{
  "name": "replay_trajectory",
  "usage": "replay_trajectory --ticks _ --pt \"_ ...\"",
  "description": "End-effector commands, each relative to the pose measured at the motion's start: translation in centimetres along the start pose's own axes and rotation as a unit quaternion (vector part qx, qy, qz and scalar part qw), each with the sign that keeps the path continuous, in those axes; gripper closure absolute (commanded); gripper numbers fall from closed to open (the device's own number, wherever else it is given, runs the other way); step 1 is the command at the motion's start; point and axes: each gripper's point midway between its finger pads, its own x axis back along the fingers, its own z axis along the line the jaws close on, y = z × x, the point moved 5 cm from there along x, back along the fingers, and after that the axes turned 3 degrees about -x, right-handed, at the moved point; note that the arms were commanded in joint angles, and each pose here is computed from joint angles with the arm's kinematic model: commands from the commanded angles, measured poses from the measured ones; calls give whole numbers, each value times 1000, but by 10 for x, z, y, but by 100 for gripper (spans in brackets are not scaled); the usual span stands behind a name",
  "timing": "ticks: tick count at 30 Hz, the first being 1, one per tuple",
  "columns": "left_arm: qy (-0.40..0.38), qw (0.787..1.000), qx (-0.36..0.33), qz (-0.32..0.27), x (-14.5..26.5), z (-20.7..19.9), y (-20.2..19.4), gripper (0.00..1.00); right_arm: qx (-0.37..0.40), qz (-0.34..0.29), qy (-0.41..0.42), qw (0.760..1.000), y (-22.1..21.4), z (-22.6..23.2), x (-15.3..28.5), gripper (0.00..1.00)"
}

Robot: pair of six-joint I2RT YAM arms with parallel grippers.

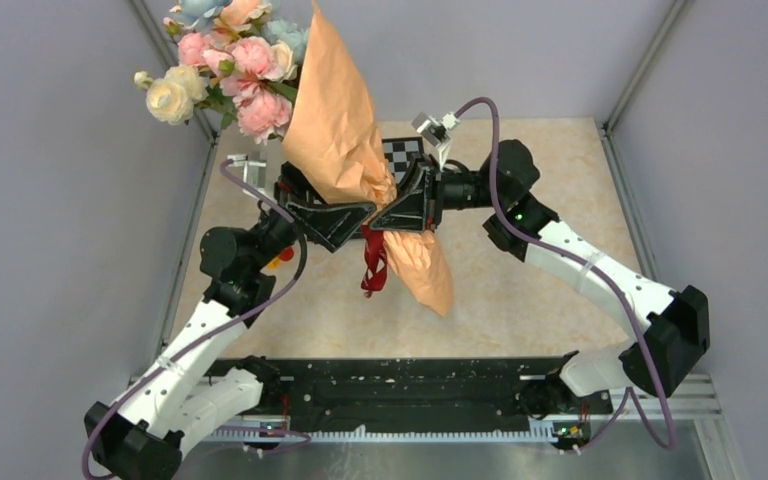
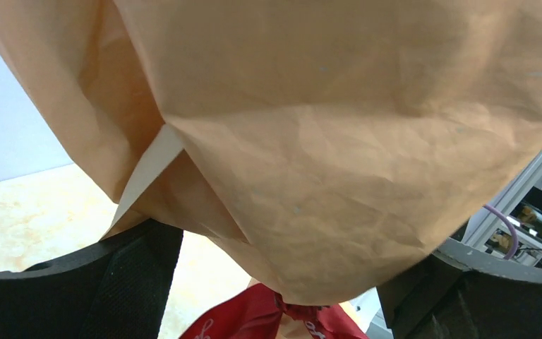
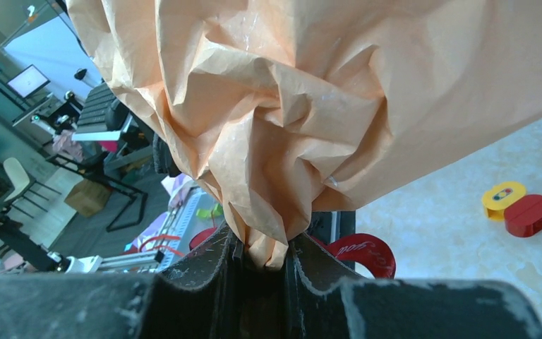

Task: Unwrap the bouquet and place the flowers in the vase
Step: Pick up the fake flower at the center of the board.

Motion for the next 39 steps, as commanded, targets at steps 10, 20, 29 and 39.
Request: replay_trajectory --ticks 10,20,29,39 --pt "-56 998 6 -31 -5 -16 12 30 51 17 58 997 11 34 -7 100" --pt "-5 1000 -19 -16 0 -1 3 69 56 -27 -87 994 13 4 1 56" --pt "174 970 -134 106 21 49 -15 86 93 -85 -253 959 16 -13 41 7" --pt "292 891 -236 256 33 85 -45 92 -46 -198 -611 765 6 -77 185 7"
